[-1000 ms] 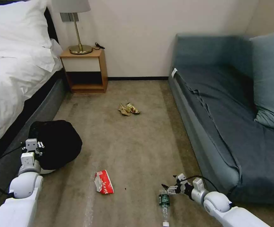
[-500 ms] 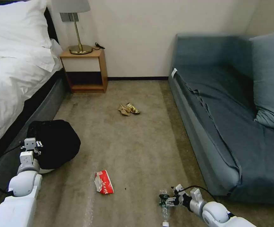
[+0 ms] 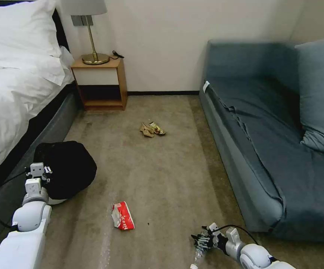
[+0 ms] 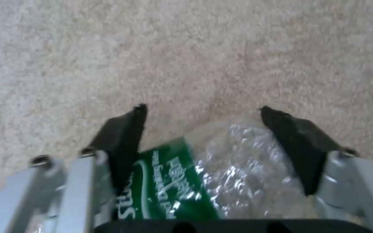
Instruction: Pick up the trash bin, then pick up the garbage on the floor and place it into the trash bin.
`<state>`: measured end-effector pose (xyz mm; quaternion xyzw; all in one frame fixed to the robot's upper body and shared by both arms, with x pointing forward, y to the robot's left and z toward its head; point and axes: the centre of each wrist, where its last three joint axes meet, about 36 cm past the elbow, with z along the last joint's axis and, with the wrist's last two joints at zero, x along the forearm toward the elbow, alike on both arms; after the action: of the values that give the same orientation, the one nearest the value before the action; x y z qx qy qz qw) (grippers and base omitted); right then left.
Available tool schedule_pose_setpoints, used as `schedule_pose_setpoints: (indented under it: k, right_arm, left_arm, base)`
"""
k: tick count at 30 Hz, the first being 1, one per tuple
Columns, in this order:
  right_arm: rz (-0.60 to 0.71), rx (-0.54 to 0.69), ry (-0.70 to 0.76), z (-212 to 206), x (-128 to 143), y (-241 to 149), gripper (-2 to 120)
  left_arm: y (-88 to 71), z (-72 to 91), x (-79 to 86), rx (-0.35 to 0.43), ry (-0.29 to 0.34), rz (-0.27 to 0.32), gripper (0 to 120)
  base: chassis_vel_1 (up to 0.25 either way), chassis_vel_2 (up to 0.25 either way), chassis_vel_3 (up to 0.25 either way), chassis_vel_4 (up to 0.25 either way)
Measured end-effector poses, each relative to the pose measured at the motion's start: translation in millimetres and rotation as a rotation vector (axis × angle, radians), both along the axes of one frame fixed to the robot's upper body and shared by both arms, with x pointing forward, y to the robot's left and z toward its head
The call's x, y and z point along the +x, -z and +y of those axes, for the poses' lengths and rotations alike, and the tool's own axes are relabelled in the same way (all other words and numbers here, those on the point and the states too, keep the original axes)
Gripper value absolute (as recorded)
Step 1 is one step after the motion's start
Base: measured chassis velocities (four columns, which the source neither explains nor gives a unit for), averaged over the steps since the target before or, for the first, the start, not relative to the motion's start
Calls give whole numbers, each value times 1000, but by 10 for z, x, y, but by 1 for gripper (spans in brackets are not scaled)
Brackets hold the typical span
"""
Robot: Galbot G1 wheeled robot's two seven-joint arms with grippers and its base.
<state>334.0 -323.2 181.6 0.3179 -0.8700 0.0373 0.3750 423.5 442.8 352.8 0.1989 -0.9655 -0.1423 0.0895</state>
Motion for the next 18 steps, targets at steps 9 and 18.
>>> schedule_pose_setpoints:
  k: [9, 18]
  right_arm:
    - [-11, 10, -9, 82, 98, -22, 33]
    - [-10, 15, -10, 76, 117, -29, 0]
  left_arm:
    - [38, -28, -22, -5, -4, -3, 5]
    - [76, -45, -53, -5, -3, -5, 5]
  base:
    - [0, 0, 0, 0]
    - [0, 0, 0, 0]
